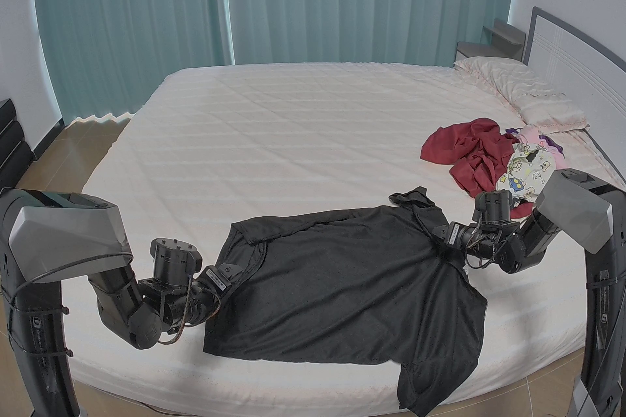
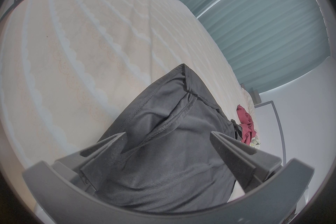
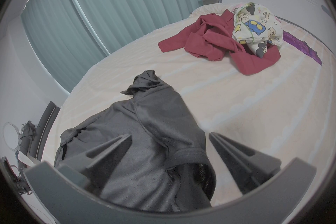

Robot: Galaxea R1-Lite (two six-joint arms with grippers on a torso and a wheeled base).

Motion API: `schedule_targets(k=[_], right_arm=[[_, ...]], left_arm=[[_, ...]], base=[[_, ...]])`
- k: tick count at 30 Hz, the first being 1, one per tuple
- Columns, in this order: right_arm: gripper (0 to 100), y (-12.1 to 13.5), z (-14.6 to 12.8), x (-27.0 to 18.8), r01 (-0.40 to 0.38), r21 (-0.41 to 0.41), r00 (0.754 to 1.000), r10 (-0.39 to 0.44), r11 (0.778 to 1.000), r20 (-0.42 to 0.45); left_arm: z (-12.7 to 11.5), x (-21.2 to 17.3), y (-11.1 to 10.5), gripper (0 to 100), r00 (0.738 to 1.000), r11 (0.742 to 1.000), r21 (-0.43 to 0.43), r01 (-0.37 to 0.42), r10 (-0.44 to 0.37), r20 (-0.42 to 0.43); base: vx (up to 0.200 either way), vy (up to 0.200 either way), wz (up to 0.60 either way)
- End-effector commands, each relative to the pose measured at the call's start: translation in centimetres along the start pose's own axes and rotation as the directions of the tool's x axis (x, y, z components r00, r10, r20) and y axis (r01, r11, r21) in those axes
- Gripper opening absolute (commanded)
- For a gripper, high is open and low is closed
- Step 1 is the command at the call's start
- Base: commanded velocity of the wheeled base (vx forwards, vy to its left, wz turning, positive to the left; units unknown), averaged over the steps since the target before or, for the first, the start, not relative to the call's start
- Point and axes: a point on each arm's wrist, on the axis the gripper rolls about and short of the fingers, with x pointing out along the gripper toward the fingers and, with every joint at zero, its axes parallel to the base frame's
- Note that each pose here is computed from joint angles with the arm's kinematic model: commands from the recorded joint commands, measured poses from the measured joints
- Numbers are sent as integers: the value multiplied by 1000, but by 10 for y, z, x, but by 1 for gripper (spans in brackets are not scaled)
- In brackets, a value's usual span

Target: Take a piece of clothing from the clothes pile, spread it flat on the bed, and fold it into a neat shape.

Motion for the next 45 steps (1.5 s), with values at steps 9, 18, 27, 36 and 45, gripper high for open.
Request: schedule_targets(k=[9, 18, 27, 36, 45], right_arm=[[0, -6, 2, 7, 20, 8, 1000, -20, 1000, 18], [0, -30, 15, -2, 65, 57, 997, -67, 996, 37], [100, -41, 16, -3, 78, 126, 996, -83, 989, 32], [100, -37, 12, -6, 73, 165, 997, -77, 984, 18], [100, -25, 10, -6, 50, 152, 998, -54, 987, 19]], left_arm=[[-2, 3, 4, 100, 1000, 1000, 2, -16, 16, -6], [-11, -5, 18, 100, 996, 989, 132, -67, 73, -42], [-19, -17, 34, 100, 987, 956, 271, -113, 139, -76], [-35, -25, 41, 100, 975, 928, 351, -126, 180, -127], [-47, -18, 49, 0, 964, 882, 434, -186, 249, -92]], base=[[0, 0, 0], [0, 0, 0], [0, 0, 0], [0, 0, 0], [0, 0, 0]])
